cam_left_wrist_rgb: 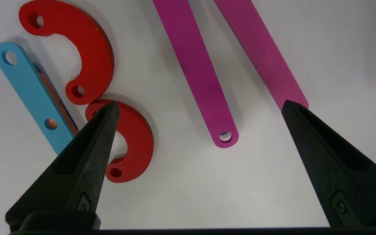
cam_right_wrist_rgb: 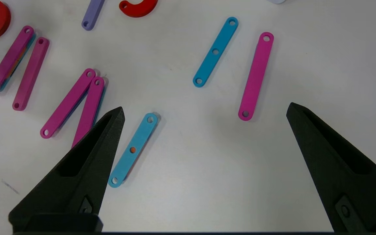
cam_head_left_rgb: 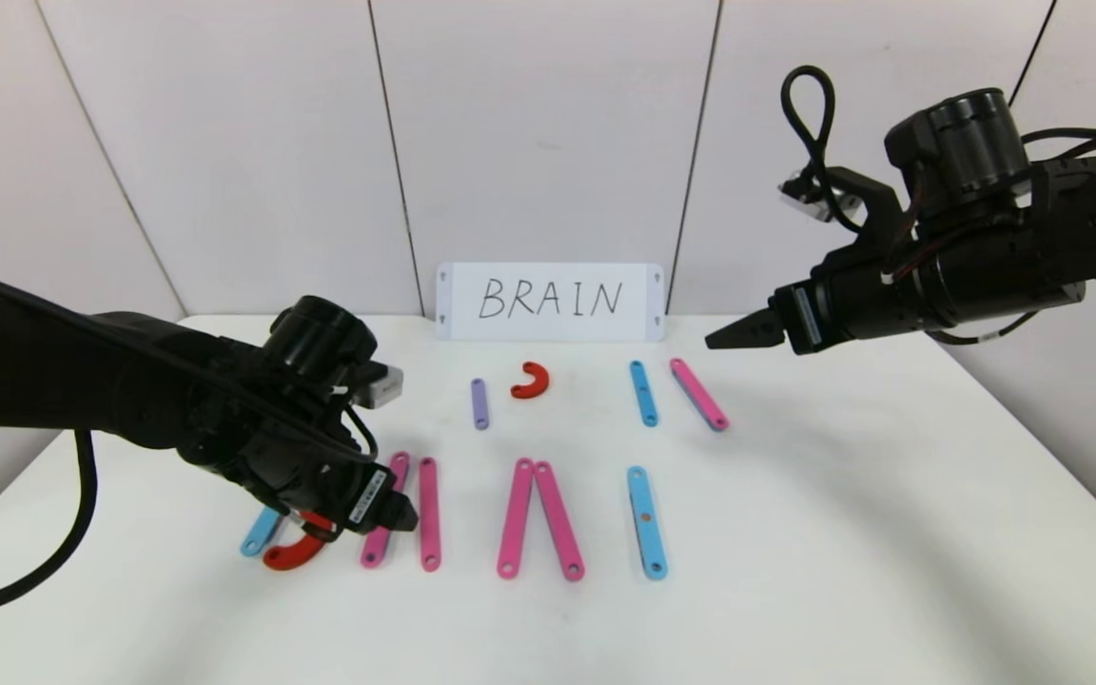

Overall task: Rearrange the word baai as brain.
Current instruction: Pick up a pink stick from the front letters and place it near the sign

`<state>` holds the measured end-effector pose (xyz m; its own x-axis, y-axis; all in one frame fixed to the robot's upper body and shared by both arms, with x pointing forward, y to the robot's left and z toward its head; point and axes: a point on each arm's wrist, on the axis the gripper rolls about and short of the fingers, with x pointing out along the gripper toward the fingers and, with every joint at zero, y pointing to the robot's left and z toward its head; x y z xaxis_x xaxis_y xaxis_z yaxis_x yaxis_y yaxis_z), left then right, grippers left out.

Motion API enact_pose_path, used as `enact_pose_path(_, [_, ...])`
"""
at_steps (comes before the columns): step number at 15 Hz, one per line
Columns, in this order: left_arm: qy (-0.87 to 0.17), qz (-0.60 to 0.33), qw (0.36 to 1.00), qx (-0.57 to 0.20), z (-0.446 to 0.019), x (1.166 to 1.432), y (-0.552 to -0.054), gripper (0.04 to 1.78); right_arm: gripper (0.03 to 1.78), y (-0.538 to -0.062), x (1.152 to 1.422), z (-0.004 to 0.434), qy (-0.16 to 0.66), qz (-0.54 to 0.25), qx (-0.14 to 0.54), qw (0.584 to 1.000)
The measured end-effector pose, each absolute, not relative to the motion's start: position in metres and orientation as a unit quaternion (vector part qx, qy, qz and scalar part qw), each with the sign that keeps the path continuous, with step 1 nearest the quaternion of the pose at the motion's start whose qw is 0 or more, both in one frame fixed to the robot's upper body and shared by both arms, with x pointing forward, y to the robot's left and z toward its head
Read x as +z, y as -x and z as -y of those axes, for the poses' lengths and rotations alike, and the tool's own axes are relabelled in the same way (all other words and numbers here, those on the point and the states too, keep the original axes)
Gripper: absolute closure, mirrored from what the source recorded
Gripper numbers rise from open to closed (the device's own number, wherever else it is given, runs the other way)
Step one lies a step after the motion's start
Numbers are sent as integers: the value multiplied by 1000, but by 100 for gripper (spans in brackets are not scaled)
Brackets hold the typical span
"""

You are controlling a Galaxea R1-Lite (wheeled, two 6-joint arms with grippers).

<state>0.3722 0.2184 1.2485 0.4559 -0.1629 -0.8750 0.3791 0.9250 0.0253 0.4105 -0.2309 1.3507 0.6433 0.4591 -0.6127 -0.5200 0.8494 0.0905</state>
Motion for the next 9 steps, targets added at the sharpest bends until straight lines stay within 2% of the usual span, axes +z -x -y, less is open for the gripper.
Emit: enact_pose_path(9, [-101,-473,860,-163,-221,1237,-372,8,7,-409,1350,230,48,-325,272,905])
